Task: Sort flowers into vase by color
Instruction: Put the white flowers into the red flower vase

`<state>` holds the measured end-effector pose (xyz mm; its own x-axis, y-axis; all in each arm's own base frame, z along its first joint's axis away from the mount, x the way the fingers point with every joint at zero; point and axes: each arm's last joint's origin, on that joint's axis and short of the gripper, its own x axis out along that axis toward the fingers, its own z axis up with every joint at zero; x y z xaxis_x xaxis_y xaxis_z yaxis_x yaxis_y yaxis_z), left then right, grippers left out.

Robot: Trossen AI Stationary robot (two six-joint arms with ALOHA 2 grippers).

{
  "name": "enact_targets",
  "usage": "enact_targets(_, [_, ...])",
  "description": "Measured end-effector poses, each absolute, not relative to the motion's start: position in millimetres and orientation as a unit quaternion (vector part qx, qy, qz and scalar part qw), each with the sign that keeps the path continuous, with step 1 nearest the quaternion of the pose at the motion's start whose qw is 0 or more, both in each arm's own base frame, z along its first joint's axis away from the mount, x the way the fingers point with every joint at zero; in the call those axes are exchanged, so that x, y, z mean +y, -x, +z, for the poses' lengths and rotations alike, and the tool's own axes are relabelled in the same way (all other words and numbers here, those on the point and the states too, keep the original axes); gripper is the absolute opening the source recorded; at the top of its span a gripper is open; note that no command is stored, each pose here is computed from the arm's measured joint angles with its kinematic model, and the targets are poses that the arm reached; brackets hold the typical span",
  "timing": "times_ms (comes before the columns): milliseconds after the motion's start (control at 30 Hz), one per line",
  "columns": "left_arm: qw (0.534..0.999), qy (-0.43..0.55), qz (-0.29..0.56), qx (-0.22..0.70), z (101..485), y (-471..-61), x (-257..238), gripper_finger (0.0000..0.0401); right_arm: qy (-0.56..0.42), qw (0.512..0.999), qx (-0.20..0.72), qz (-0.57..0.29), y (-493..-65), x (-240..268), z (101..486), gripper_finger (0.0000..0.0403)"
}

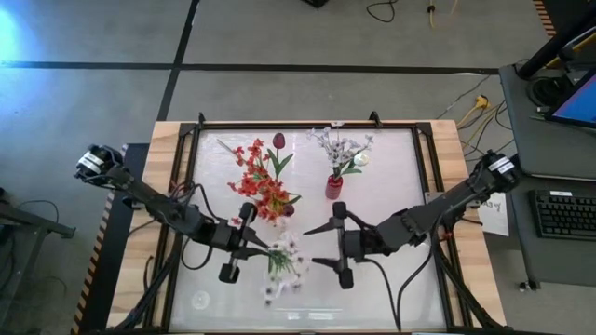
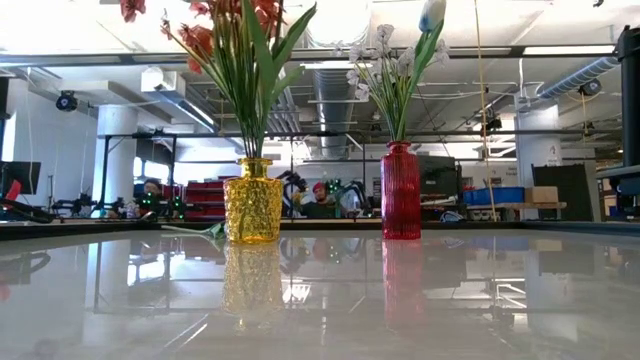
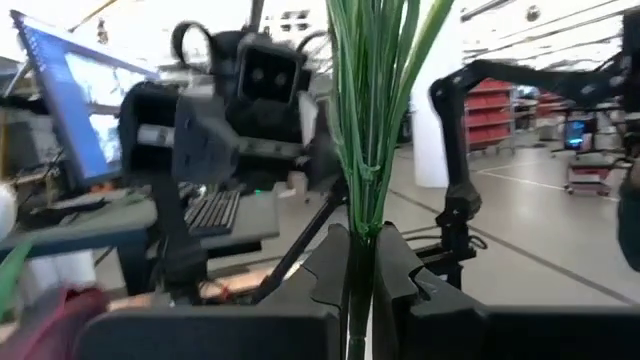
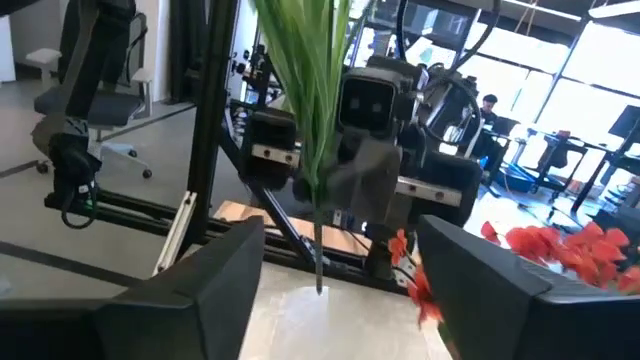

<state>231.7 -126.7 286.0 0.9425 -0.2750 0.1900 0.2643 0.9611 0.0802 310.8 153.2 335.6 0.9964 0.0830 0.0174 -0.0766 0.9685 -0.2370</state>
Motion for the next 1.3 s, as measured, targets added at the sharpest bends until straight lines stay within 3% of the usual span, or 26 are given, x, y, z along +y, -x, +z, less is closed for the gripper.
enact_targets(267, [0.994,-0.021,-0.061,-0.084,280.3,-225.4,-133.3,0.0000,0.135,0.990,-0.023,0.034,-340.6,167.3,346.3,0.0320])
enact_targets(467, [0.996,-0.026,-0.053,-0.066,270.9,-232.8,-145.1,0.0000,0.162,0.985,-0.045,0.042,-365.4,179.8,343.2,0.0312])
enact_targets(667, [0.996,-0.031,-0.057,-0.058,267.2,-237.7,-153.1,0.0000,0.163,0.984,-0.053,0.042,-377.6,186.4,344.3,0.0233])
enact_targets(967, [0.997,-0.029,-0.053,-0.057,266.7,-237.9,-153.8,0.0000,0.157,0.985,-0.048,0.043,-377.0,187.0,344.0,0.0024])
enact_targets(1133, [0.997,-0.028,-0.043,-0.056,267.3,-237.5,-152.9,0.0027,0.154,0.986,-0.038,0.043,-377.1,186.6,342.4,0.0019])
enact_targets(1300, [0.997,-0.029,-0.046,-0.045,273.5,-236.4,-154.6,0.0109,0.158,0.986,-0.013,0.049,-370.8,183.8,346.0,0.0018])
